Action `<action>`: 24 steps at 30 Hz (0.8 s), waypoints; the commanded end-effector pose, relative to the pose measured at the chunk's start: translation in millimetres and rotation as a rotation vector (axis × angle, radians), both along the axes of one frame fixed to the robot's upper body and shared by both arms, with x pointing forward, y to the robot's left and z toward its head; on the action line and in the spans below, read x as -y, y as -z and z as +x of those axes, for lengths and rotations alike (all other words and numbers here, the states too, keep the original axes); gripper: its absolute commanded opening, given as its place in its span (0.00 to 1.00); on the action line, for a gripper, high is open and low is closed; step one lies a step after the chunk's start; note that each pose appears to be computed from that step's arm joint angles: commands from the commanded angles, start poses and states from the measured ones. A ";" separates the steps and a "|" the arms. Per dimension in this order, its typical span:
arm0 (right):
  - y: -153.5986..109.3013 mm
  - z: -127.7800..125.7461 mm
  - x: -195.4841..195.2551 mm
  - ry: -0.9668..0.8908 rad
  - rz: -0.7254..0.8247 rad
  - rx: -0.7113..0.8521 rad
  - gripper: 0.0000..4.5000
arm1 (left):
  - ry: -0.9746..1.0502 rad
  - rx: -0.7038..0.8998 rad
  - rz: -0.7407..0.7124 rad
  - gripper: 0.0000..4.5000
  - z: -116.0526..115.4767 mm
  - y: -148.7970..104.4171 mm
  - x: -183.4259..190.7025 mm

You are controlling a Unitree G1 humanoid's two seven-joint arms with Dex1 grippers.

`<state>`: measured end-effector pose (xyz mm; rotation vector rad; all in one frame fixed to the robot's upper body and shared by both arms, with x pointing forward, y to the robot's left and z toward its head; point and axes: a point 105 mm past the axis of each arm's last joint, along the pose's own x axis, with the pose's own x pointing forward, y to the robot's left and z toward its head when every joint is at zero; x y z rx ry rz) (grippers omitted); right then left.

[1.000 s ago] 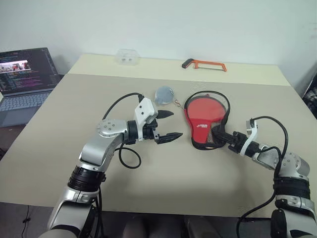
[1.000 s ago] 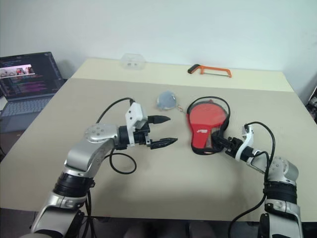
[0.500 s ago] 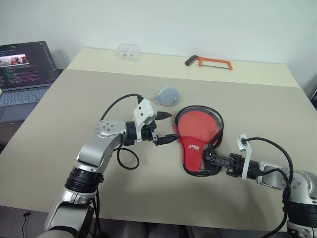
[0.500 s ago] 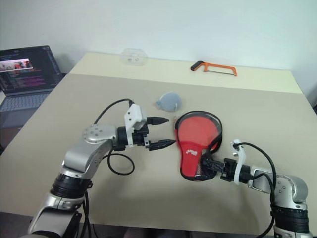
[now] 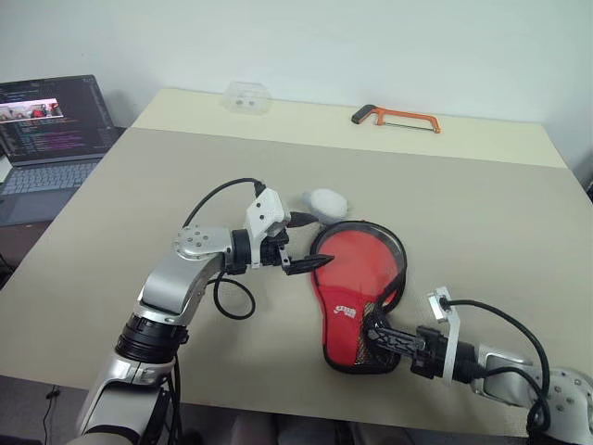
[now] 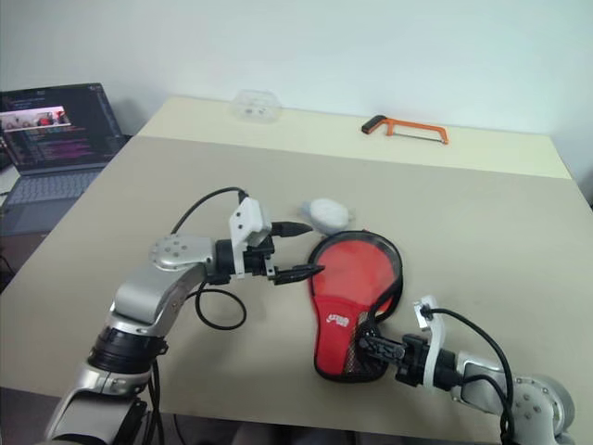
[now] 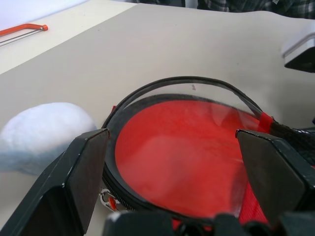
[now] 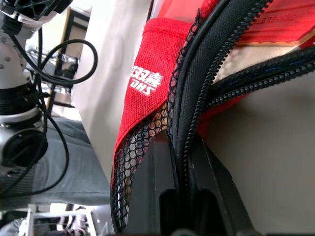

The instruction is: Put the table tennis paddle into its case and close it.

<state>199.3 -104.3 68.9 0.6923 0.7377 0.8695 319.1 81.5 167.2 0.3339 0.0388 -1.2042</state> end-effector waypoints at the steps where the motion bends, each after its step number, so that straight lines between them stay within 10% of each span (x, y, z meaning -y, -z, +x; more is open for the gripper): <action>1: 13.3 -31.1 -18.0 -0.108 0.062 -0.146 0.00 | 0.030 0.045 0.005 1.00 -5.8 -9.6 4.6; 24: 10.4 -62.5 -19.0 -0.088 0.096 -0.211 0.00 | 0.062 0.031 0.030 1.00 -5.9 -5.3 6.8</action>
